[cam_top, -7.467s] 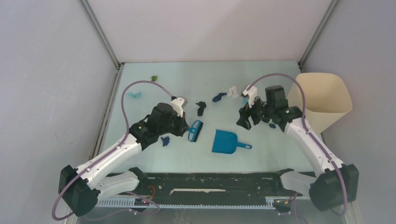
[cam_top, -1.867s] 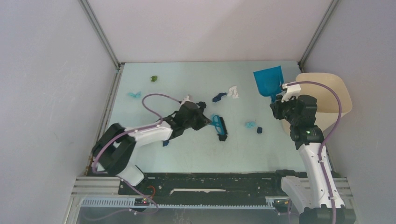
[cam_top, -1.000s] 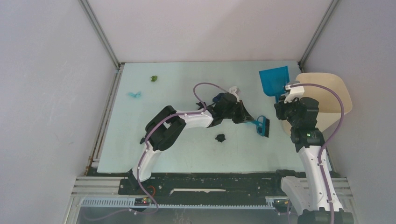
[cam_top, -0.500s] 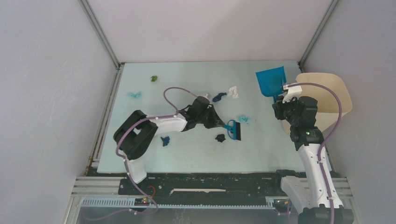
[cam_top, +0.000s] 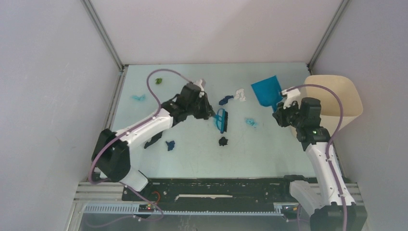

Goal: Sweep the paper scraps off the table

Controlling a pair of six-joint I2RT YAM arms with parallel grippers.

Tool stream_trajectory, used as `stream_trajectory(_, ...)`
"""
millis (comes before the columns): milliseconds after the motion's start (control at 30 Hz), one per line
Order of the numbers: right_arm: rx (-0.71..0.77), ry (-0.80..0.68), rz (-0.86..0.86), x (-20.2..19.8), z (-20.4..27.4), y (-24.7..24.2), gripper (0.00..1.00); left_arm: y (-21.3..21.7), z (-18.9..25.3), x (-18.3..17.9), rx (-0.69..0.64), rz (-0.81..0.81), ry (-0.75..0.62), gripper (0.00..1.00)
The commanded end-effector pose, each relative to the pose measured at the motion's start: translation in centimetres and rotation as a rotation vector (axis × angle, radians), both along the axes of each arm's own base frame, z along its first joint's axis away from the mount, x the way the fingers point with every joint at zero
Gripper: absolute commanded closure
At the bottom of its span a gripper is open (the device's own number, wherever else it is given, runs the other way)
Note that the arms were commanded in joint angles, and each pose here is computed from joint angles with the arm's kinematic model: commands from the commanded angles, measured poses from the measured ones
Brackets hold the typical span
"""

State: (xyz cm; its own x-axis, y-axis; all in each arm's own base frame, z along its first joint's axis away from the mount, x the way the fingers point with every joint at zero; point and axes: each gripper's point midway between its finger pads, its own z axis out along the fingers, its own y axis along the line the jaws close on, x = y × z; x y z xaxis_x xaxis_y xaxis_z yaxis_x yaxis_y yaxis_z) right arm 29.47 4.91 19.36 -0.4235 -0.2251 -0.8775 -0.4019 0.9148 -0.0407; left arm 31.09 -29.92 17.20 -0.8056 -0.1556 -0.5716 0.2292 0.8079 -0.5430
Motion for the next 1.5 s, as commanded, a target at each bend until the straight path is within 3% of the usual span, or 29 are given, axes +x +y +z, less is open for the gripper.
stream_trajectory(0, -0.194, 0.009, 0.255, -2.5, 0.8, 3.2, 1.00, 5.7, 8.1, 0.5, 0.211, -0.006, -0.224, 0.97)
stream_trajectory(200, -0.404, 0.232, 0.542, -8.2, -4.8, 4.3, 0.97, 11.4, 8.8, 0.7, 0.515, -0.003, -0.256, 1.00)
stream_trajectory(333, -0.469, 0.375, 0.586, -9.4, -8.5, 3.9, 0.97, 11.6, 7.3, 1.7, 0.594, -0.019, -0.228, 1.00)
stream_trajectory(733, -0.695, 0.602, 0.678, -13.0, -13.1, 2.2, 0.96, 5.5, 5.6, 4.5, 0.547, -0.156, -0.185, 1.00)
stream_trajectory(867, -0.681, 0.631, 0.705, -13.9, -13.7, 2.6, 0.95, 2.9, 4.1, 5.2, 0.505, -0.205, -0.135, 1.00)
stream_trajectory(1167, -0.642, 0.616, 0.674, -13.6, -14.8, 3.7, 0.96, 0.1, 1.0, 7.2, 0.604, -0.296, -0.048, 1.00)
stream_trajectory(1467, -0.620, 0.611, 0.611, -13.1, -15.0, 4.4, 0.97, -1.8, -3.6, 4.7, 0.678, -0.403, 0.020, 1.00)
